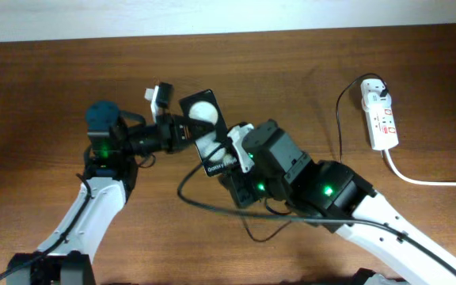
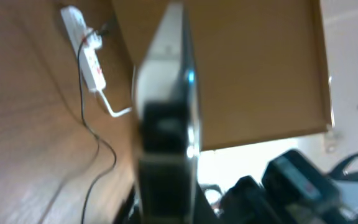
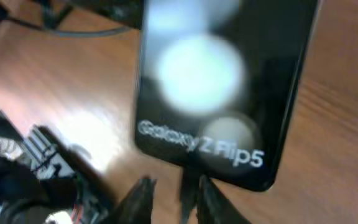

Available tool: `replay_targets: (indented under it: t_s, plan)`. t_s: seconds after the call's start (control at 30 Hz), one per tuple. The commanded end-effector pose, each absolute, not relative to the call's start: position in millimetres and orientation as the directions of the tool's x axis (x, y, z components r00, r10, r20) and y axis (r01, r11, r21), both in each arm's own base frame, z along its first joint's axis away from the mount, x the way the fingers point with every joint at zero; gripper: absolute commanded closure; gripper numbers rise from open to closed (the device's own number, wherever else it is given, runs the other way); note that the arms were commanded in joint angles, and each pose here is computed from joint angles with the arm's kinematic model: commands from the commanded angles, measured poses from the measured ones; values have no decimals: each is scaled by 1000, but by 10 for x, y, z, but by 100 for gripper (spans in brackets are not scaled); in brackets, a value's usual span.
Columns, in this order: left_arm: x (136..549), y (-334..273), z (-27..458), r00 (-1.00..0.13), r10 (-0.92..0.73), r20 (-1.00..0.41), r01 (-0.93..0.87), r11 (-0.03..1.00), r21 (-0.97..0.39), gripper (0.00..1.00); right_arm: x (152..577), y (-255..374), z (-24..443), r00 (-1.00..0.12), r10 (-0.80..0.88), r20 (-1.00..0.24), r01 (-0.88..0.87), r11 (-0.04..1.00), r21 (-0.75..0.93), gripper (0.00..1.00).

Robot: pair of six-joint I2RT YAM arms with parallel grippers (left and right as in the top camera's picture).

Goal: Plug charger to phone and switch on socket

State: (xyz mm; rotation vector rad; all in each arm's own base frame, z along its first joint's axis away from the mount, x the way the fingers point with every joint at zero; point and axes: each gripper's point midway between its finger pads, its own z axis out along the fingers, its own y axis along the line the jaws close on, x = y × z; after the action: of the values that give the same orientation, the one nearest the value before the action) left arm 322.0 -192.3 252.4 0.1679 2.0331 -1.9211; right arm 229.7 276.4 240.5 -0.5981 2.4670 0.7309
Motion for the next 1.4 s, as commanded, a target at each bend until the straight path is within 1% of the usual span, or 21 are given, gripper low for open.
replay_targets:
  t_s: [0.0,0.03,0.13,0.23,0.27,0.3,0.33,0.43,0.57,0.6,0.67,0.7,0.77,0.83,0.93,1.03,1.13,1.23,1.37]
  plan:
    - [2917,-2037,2538,-899,4,-438,438,14,-899,100,2306,2642,2887,-704,-196,-683,-558,747,362,63]
    - [2927,-2037,2536,-890,-1,-457,457,17,-889,100,2269,2551,2983,-688,-179,-703,-555,754,352,58]
    - [3032,-2042,2522,-888,-52,-457,455,53,-889,100,2151,2220,3267,-632,-118,-766,-531,786,317,50]
    - [3110,-2122,2507,-882,-93,-462,455,85,-886,100,2002,1943,3501,-577,-64,-814,-518,799,305,39]
    - [3138,-2179,2527,-869,-110,-482,473,96,-876,100,1927,1815,3601,-551,-37,-834,-513,803,303,34]
    - [3161,-2234,2568,-849,-127,-512,502,102,-859,100,1881,1720,3653,-534,-21,-845,-505,810,299,32]
    - [3179,-2308,2622,-825,-146,-546,536,106,-838,100,1821,1607,3704,-515,-3,-857,-495,818,295,28]
    - [3236,-2462,2630,-817,-191,-545,527,137,-839,100,1690,1398,3727,-499,11,-866,-476,832,285,24]
    - [3326,-2515,2686,-821,-193,-538,512,171,-842,100,1620,1323,3644,-520,-10,-854,-467,840,275,15]
    - [3356,-2523,2698,-823,-180,-539,509,189,-840,100,1613,1316,3605,-531,-21,-847,-464,844,270,10]
    - [3455,-2552,2712,-831,-130,-542,503,244,-829,100,1600,1303,3566,-541,-31,-840,-461,847,265,2]
    - [3510,-2566,2724,-833,-111,-542,502,262,-824,100,1593,1295,3548,-546,-36,-837,-459,848,263,1]
    - [3716,-2611,2724,-850,-79,-521,475,311,-823,100,1572,1276,3498,-560,-50,-827,-455,853,257,1]
    - [3870,-2658,2670,-865,-60,-498,454,327,-829,100,1555,1259,3454,-572,-62,-818,-451,856,251,1]
    - [4101,-2726,2454,-889,-33,-458,419,350,-838,100,1540,1245,3423,-581,-70,-811,-449,859,248,1]
    - [4258,-2772,2142,-905,-16,-425,390,366,-845,100,1536,1249,3422,-582,-71,-810,-451,857,249,1]
    - [4344,-2801,1568,-945,3,-326,301,393,-869,100,1536,1249,3422,-582,-71,-810,-451,857,249,1]
    - [4341,-2856,1072,-962,61,-267,270,367,-890,100,1536,1249,3422,-582,-71,-810,-451,857,249,1]
    - [4514,-2906,722,-957,73,-281,287,370,-883,99,1536,1249,3422,-582,-71,-810,-451,857,249,1]
